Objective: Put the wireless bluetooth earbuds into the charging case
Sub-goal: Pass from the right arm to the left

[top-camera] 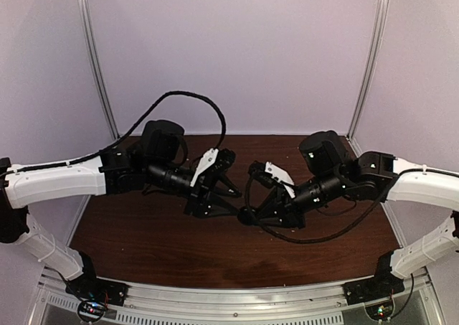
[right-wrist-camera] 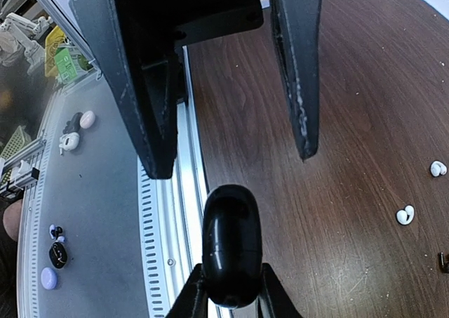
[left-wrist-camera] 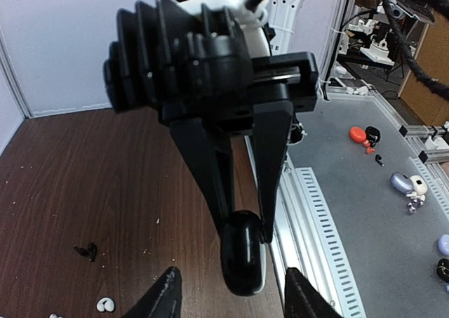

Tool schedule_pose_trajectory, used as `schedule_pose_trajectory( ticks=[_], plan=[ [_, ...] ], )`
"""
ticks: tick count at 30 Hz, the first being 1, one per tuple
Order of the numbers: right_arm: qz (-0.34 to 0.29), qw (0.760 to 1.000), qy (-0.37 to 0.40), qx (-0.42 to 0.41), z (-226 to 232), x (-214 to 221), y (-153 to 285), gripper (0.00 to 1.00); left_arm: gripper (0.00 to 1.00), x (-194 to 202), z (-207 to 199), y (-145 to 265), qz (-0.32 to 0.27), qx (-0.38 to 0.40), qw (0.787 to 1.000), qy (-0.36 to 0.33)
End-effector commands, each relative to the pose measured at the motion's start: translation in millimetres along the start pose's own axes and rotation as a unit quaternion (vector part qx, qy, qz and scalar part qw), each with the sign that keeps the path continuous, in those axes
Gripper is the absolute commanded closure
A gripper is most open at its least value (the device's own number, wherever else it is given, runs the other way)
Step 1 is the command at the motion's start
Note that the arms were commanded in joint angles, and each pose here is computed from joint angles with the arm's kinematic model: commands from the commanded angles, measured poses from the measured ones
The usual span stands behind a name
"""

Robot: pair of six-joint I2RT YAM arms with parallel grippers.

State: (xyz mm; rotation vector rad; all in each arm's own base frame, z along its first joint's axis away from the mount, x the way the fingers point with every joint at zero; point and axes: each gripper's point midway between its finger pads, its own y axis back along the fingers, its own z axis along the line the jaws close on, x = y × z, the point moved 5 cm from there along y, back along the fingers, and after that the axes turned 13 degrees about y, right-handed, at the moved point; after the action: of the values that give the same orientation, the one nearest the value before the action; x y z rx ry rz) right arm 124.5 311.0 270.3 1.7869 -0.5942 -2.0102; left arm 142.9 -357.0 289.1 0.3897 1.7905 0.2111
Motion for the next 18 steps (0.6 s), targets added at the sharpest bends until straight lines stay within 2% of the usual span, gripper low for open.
schedule_pose_trajectory(
  ticks=[1, 10, 18],
  plan=[
    [-0.01, 1.0, 0.013, -0.014, 5, -14, 2, 0.85, 0.5, -10, -7, -2, -0.009, 0.037, 0.999, -0.018],
    [-0.004, 0.999, 0.033, -0.022, 6, -18, -3, 0.84, 0.53, -7, -6, -12, 0.001, 0.047, 0.999, -0.016],
    [-0.002, 0.999, 0.036, -0.018, 6, -20, -2, 0.84, 0.68, -4, -3, -17, 0.008, 0.047, 0.999, -0.012]
  ],
)
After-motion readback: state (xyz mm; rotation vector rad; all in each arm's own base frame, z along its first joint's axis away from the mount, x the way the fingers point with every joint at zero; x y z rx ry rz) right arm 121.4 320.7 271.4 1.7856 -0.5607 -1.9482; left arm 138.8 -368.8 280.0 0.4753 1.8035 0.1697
